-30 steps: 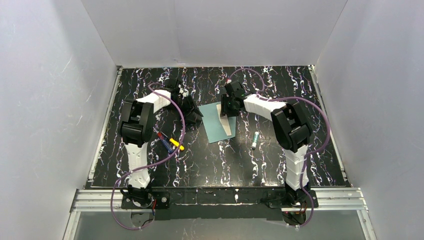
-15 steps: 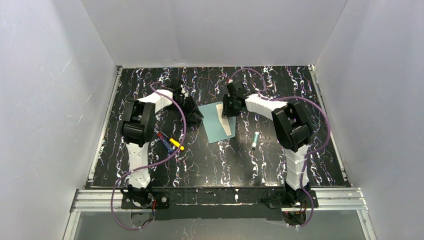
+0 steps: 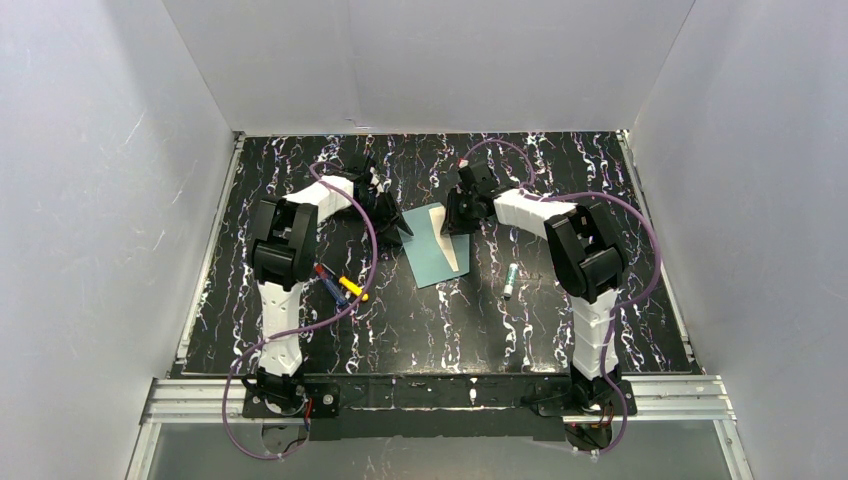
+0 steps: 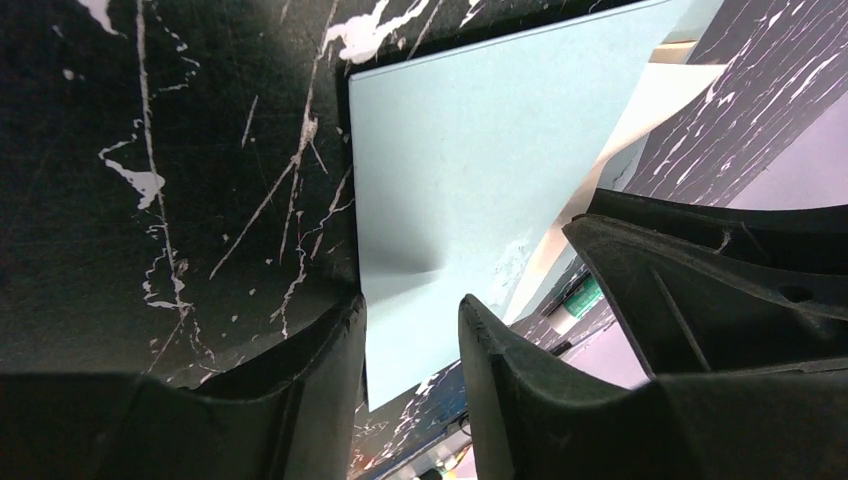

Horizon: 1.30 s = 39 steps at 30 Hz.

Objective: Place the letter into the envelope and seal it

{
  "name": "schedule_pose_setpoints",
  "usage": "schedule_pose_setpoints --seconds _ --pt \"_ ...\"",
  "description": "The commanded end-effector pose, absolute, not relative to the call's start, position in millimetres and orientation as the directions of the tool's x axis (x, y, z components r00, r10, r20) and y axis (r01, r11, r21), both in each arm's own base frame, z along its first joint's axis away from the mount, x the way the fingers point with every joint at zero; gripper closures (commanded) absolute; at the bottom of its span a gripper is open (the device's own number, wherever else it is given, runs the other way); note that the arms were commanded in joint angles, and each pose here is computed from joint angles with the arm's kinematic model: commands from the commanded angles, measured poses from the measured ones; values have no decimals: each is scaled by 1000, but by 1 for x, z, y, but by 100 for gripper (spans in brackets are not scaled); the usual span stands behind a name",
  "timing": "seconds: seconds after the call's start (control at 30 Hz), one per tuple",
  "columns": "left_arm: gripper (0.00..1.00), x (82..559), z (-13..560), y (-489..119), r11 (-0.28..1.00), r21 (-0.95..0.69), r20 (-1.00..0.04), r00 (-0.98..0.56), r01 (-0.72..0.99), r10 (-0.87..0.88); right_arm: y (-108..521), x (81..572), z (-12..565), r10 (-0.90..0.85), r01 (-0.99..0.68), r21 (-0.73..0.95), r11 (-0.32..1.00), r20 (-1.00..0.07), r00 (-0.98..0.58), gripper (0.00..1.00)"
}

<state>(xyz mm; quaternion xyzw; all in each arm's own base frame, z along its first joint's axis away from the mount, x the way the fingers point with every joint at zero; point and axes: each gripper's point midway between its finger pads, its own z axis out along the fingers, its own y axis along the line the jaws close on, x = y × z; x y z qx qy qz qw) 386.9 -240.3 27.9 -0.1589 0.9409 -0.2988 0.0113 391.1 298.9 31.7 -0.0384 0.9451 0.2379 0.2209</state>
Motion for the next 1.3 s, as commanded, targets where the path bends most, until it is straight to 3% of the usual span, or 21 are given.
schedule_pose_setpoints --seconds 0.0,0.23,0.37,0.7,1.07,1.27 --pt "62 379 6 -237 812 -509 86 -955 -286 -282 324 382 31 18 -219 516 828 -415 -909 67" --pt "60 379 4 -229 850 -469 60 -968 -242 -242 315 385 23 12 -197 467 862 -408 -913 69" --pt "60 378 3 -216 881 -414 19 -969 -231 -245 294 396 34 50 -149 384 911 -462 -885 68" --pt "53 380 2 -206 909 -354 -7 -971 -220 -238 286 422 68 52 -190 343 920 -587 -808 52" --pt "41 393 3 -192 943 -277 -69 -975 -183 -209 305 438 60 -26 -292 362 885 -588 -808 56" --pt "42 402 -5 -196 945 -276 -53 -979 -175 -197 304 445 47 -56 -289 337 896 -560 -827 59"
